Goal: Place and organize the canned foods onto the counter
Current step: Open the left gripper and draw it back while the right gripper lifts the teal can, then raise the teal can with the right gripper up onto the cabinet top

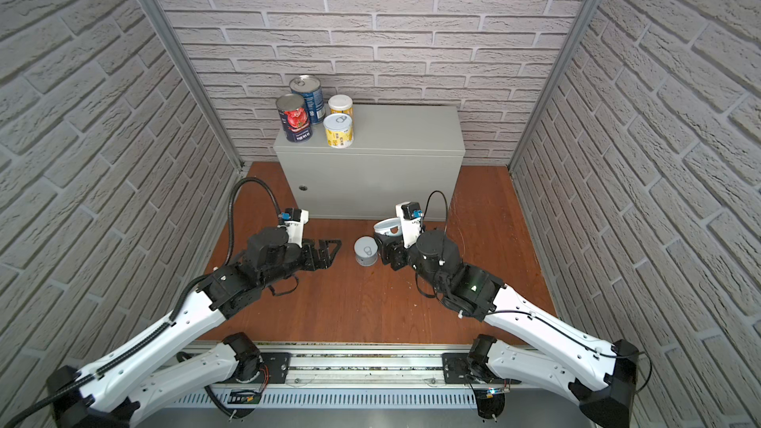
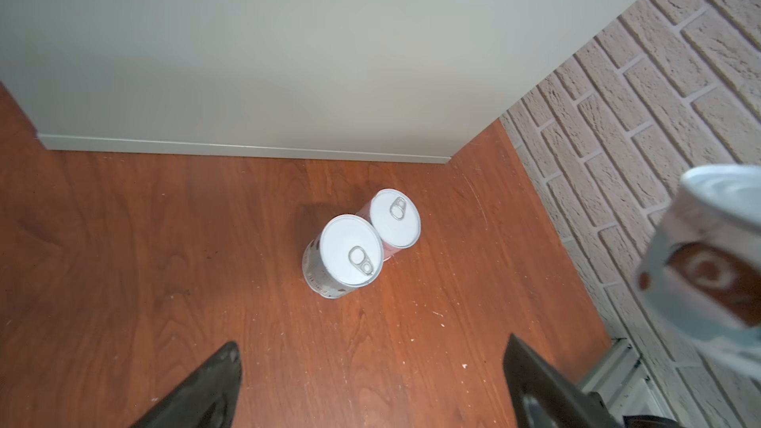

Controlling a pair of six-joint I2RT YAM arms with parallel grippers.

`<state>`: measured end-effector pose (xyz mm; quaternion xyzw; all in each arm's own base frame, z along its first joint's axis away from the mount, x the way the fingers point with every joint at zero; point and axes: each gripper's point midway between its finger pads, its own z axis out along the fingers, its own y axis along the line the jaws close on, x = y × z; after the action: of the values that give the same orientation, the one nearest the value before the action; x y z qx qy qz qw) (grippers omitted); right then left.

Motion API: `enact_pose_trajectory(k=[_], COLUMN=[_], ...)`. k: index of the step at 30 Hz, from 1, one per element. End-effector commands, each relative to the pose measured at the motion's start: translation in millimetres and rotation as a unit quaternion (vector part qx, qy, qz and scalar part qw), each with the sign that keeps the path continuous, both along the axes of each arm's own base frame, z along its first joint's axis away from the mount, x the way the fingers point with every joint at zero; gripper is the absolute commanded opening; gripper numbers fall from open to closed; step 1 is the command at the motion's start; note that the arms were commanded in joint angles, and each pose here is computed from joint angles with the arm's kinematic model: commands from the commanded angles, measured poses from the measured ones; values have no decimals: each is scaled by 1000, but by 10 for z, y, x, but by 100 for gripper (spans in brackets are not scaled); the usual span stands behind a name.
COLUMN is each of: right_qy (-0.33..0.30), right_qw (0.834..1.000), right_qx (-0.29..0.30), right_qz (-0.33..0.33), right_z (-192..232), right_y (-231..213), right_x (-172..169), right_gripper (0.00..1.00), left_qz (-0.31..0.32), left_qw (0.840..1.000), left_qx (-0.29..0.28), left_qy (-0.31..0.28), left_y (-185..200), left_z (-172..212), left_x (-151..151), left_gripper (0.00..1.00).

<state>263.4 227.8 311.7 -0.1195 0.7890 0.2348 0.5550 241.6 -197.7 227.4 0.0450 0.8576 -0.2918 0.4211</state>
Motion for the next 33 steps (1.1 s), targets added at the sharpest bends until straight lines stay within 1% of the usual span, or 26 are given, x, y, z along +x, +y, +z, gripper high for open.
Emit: enact_pose_trajectory(k=[1, 6, 10, 13, 18, 22, 25, 30, 33], right_qy=[-67, -110, -143, -174, -204, -222, -238, -233, -223], right_qw=[996, 992, 988, 982, 973, 966, 960, 952, 944], right_qx=[59, 54, 59, 71, 86, 95, 81, 60, 48], right_qz=[-20, -27, -24, -31, -62, -90, -121, -189, -238], right_z=[623, 1029, 1395, 1674, 1965, 2129, 2201, 2195, 2129], right_y=[30, 177, 305, 328, 297, 190, 52, -357, -658], right_x=[125, 329, 456, 545, 830, 1091, 1307, 1687, 1886], right_gripper=[65, 66, 65, 65, 65, 65, 65, 66, 66], left_qz=[26, 35, 37, 43, 47, 48, 52, 69, 81], left_qw=[999, 999, 999, 998, 998, 998, 998, 996, 995], left_qx=[6, 14, 9, 6, -1, 6, 15, 23, 26], left_qy=[-24, -23, -33, -37, -41, -42, -43, -50, -59], left_y=[139, 265, 352, 405, 457, 494, 534, 635, 695], left_z=[-40, -130, -93, -111, -141, -144, -144, -137, -121], left_x=[24, -67, -154, -191, -237, -260, -272, -286, -280], left_gripper=[98, 98, 99, 98, 98, 98, 98, 98, 98])
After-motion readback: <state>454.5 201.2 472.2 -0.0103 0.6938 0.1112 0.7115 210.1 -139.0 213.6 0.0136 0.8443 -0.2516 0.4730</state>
